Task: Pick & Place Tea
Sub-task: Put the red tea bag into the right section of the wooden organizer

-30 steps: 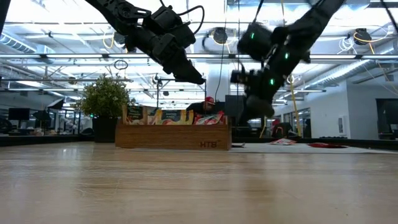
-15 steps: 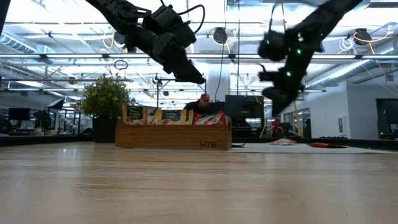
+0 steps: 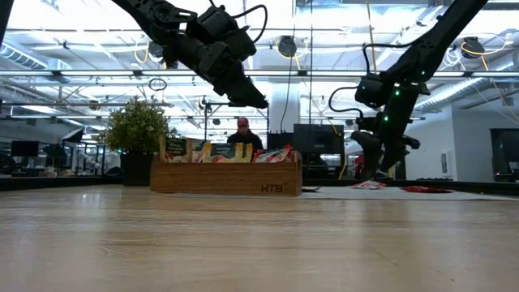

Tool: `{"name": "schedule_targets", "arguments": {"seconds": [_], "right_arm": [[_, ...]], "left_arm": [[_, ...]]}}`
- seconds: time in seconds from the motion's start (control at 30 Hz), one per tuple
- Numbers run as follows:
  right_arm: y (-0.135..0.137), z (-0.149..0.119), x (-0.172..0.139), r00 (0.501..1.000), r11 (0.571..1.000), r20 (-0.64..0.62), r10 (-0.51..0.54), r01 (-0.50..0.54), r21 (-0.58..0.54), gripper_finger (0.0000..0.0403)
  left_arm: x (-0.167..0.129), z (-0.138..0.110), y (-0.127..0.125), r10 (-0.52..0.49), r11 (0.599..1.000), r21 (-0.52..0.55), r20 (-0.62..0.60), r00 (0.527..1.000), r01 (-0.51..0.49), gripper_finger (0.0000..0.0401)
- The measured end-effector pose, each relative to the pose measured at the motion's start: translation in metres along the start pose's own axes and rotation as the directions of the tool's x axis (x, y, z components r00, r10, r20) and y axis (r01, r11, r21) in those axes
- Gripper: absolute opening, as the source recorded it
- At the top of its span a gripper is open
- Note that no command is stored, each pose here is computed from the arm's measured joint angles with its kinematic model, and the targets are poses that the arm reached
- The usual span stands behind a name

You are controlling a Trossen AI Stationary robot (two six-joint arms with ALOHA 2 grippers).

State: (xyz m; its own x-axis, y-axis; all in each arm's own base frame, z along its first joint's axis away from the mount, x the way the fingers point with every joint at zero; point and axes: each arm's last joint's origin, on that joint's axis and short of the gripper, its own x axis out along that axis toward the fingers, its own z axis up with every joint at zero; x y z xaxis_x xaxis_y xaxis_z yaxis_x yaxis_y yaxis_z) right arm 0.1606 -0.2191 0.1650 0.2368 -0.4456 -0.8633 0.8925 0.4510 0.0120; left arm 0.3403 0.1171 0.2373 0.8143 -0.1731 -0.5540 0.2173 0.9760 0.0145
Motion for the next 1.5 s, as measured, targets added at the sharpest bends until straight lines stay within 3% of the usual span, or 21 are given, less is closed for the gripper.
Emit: {"name": "schedule_targets", "arguments": {"seconds": [0.37,0.6,0.83,1.23,1.5], "right_arm": [[-0.002,-0.01,0.021,0.996,1.0,-0.084,0.014,-0.014,0.009,0.0251],[0.002,-0.01,0.034,0.986,0.991,-0.098,0.133,-0.13,0.042,0.0251],[0.002,-0.009,0.035,0.986,0.988,-0.08,0.147,-0.143,0.06,0.0232],[0.002,-0.009,0.037,0.991,0.992,-0.07,0.114,-0.11,0.054,0.0113],[0.002,-0.008,0.037,0.991,0.992,-0.068,0.114,-0.117,-0.05,0.0009]], "left_arm": [[0.0,0.0,0.0,0.0,1.0,0.004,0.0,1.0,0.0,0.0182],[0.0,0.0,0.0,0.0,1.0,0.003,-0.001,1.0,0.0,0.0182],[0.0,0.0,0.0,0.0,1.0,0.003,-0.001,1.0,0.0,0.0182],[0.0,0.0,0.0,0.0,1.0,0.007,-0.001,1.0,0.0,0.0182],[0.0,0.0,0.0,0.0,1.0,0.007,-0.001,1.0,0.0,0.0182]]}}
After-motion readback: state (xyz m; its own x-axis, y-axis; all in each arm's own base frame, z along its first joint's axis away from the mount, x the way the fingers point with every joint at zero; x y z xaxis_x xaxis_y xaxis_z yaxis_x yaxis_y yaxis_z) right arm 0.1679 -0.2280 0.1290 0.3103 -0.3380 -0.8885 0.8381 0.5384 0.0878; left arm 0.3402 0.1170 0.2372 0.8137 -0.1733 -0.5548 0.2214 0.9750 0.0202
